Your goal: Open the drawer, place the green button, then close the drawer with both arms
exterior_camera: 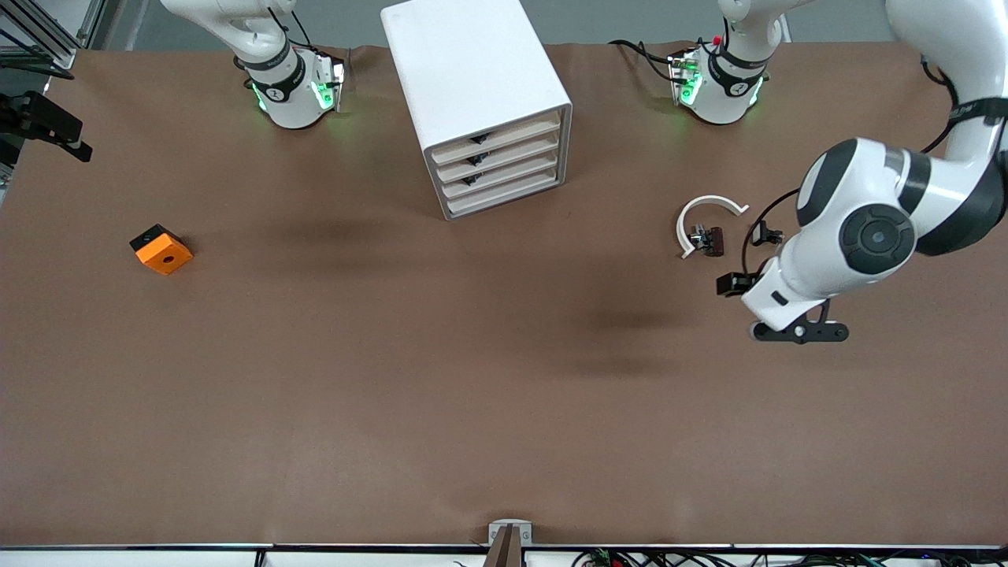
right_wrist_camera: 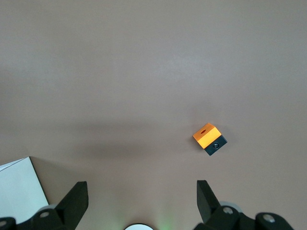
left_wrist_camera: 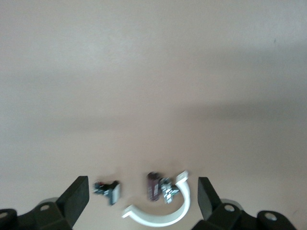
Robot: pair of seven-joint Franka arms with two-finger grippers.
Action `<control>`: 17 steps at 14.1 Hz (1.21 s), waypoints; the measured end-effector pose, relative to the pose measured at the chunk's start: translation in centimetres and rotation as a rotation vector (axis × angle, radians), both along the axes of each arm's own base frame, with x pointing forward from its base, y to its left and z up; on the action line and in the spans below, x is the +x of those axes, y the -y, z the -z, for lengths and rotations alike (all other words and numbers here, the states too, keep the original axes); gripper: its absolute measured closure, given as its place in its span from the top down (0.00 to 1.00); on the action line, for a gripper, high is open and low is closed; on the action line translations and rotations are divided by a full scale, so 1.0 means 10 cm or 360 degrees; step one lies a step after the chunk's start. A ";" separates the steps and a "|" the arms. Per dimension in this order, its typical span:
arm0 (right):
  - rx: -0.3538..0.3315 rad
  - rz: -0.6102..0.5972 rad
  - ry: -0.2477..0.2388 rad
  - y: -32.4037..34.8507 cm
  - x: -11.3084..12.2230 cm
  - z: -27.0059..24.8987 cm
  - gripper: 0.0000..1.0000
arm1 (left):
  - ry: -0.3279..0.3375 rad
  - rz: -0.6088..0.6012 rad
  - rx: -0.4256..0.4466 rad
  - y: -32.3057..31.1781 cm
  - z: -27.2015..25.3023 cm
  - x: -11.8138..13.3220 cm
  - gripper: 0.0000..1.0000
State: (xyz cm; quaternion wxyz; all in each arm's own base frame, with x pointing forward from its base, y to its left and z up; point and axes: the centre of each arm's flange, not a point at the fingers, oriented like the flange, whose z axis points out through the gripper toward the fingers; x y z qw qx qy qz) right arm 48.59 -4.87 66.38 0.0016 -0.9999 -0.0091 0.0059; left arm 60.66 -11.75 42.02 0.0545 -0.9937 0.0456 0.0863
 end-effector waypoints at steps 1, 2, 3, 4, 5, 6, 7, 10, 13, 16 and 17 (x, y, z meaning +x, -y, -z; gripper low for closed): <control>0.0000 0.0000 0.0000 0.00 0.00 0.00 1.00 | -0.0009 0.0031 -0.0018 -0.12 -0.12 -0.03 1.00; 0.0000 -0.0001 0.0000 0.00 0.00 0.00 1.00 | -0.0009 0.0057 -0.0029 -0.26 -0.23 -0.08 1.00; 0.0000 -0.0002 -0.0001 -0.01 0.00 0.00 1.00 | -0.0002 0.0073 -0.0041 -0.39 -0.36 -0.15 1.00; 0.0000 -0.0003 -0.0001 -0.01 0.00 0.00 1.00 | 0.0016 0.0077 -0.0055 -0.51 -0.50 -0.25 1.00; 0.0000 -0.0003 -0.0002 -0.01 0.00 0.00 1.00 | 0.0043 0.0075 -0.0070 -0.63 -0.65 -0.36 1.00; 0.0000 -0.0003 -0.0002 -0.01 0.00 0.00 1.00 | 0.0077 0.0068 -0.0078 -0.71 -0.82 -0.49 1.00; 0.0000 -0.0003 -0.0002 -0.01 0.00 0.00 1.00 | 0.0116 0.0062 -0.0082 -0.76 -0.98 -0.63 1.00; 0.0000 -0.0003 -0.0002 -0.01 0.00 0.00 1.00 | 0.0253 0.0041 -0.0087 -0.83 -1.47 -1.01 1.00; -0.0001 -0.0002 0.0002 -0.01 0.00 -0.01 1.00 | 0.0389 0.0021 -0.0119 -0.84 -1.89 -1.20 1.00; 0.0001 0.0011 0.0004 0.04 -0.02 -0.04 1.00 | 0.0474 -0.0024 -0.0123 -0.84 -2.21 -1.22 1.00; 0.0002 0.0018 0.0002 0.06 -0.03 -0.04 1.00 | 0.0471 -0.0028 -0.0123 -0.84 -2.28 -1.24 1.00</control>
